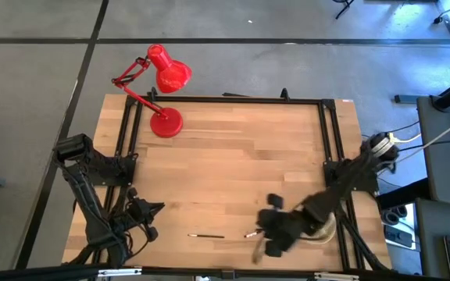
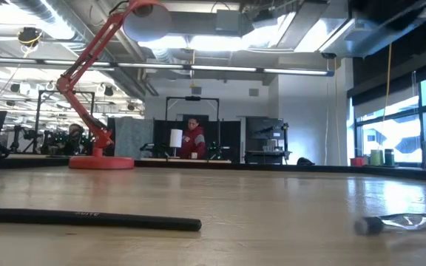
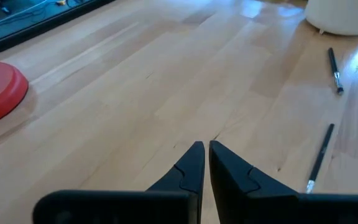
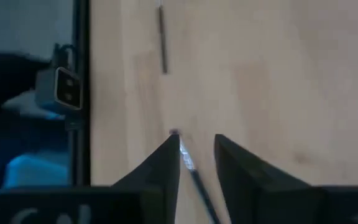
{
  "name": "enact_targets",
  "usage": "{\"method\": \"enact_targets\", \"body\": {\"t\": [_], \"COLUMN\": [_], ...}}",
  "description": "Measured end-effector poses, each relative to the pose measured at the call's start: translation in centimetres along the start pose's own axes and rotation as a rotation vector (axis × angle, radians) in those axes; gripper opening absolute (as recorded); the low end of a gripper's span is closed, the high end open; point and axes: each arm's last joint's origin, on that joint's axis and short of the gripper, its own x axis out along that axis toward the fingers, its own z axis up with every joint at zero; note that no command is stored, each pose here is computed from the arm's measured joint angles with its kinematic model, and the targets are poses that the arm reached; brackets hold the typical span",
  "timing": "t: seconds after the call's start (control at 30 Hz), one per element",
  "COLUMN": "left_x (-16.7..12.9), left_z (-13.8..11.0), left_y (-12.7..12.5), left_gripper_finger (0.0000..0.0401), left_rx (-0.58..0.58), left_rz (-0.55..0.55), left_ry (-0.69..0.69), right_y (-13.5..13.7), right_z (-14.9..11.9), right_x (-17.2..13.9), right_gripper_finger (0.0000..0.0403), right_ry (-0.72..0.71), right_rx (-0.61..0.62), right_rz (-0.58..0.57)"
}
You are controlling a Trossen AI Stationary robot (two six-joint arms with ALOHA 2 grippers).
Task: Sort items
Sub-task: Put the eyeshadow brush into the brush organizer
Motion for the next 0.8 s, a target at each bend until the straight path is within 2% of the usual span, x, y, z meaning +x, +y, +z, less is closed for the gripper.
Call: {"method": "enact_targets", "body": {"t": [0.17,0.3,0.5,0.63,0.8], "left_x": [0.1,0.1,0.3,0.4,0.4], "left_z": [-0.1,-0.2,-0.5,-0.7,-0.7], "left_y": [-0.2,-0.3,-0.1,0.1,0.0], "left_gripper_finger": [0.0020,0.0020,0.0020,0.0020,0.0020], "left_rx": [0.023,0.041,0.038,0.031,0.022], "left_rz": [-0.005,-0.002,0.003,0.009,0.003], "left_ry": [0.021,0.050,0.051,0.054,0.059], "right_y": [-0.3,0.6,2.1,2.7,2.3], "right_z": [0.4,0.0,1.1,1.9,1.1], "right_x": [5.6,8.9,11.1,12.2,13.3], "right_gripper_finger": [0.0121,0.0125,0.0126,0.0126,0.0126], "right_ry": [0.139,0.247,0.317,0.328,0.409], "right_rx": [-0.063,-0.179,-0.312,-0.325,-0.332], "right_rz": [0.113,0.096,0.052,0.088,0.070]}}
